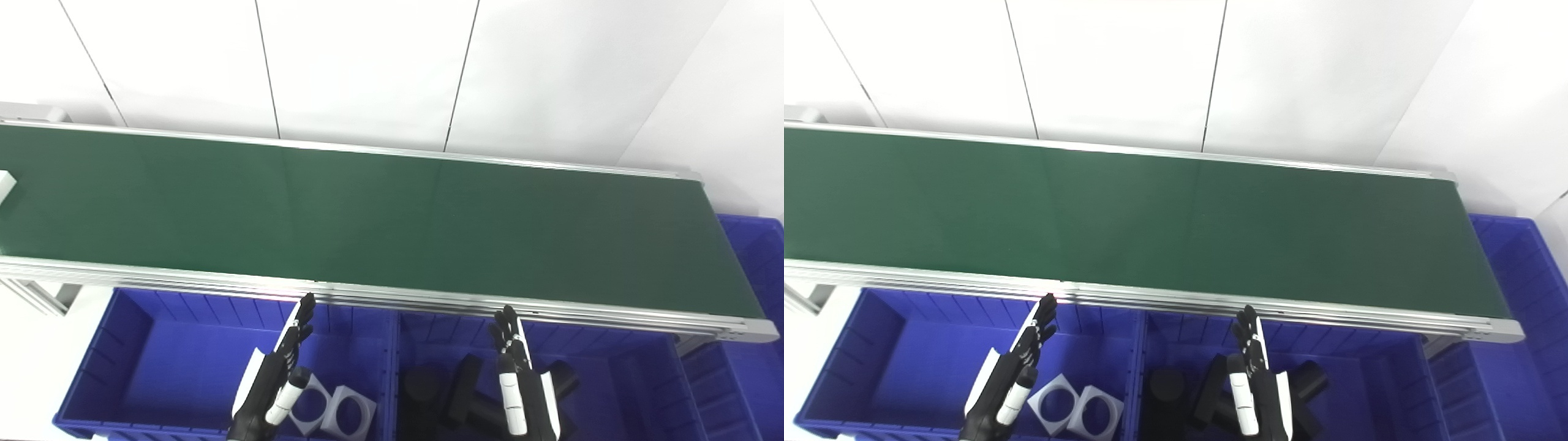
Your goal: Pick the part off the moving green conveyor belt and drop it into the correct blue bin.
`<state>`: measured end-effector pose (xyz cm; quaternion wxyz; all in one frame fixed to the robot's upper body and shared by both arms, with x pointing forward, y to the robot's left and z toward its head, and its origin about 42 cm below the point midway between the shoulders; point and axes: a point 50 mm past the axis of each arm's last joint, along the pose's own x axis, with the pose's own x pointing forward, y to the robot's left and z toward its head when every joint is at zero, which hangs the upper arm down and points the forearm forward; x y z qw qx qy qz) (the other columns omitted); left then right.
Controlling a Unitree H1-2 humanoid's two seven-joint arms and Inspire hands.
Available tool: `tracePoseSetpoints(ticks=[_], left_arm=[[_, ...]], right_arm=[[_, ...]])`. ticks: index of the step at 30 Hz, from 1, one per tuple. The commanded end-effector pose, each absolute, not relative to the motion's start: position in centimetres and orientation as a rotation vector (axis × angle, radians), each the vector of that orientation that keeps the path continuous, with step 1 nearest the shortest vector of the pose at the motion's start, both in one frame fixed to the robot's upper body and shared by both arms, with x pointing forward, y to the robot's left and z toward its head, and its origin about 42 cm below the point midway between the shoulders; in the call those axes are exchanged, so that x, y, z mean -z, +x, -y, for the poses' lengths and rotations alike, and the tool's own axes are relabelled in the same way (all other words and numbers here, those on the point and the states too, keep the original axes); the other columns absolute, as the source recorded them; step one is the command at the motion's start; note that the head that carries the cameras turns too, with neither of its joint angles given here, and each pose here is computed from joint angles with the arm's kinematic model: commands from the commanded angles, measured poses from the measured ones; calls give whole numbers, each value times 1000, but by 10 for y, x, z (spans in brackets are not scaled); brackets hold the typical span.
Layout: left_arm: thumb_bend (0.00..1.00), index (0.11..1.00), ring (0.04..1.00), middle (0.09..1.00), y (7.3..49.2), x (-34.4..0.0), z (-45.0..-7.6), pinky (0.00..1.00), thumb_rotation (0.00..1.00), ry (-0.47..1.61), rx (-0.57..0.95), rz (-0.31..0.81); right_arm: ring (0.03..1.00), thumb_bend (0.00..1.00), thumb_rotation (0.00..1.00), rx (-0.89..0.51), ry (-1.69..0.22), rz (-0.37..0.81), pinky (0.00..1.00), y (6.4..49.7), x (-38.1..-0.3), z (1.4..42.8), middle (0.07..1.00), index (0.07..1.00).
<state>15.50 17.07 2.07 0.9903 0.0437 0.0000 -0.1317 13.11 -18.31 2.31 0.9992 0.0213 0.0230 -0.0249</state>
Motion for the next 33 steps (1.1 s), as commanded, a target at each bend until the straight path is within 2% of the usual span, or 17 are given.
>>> tracePoseSetpoints(ticks=[1,22,33], left_arm=[[756,1000,1000,1000,161,-28,-170,980,1000,78,253,67],[759,1000,1000,1000,161,-29,-171,972,1000,87,253,72],[777,998,1000,1000,161,-30,-171,975,1000,90,249,76]], right_arm=[[961,632,914,47,52,21,1000,134,-30,181,970,1000],[958,663,902,40,42,20,1000,133,-30,180,963,998],[997,751,890,-53,40,30,1000,132,-32,180,1000,1000]])
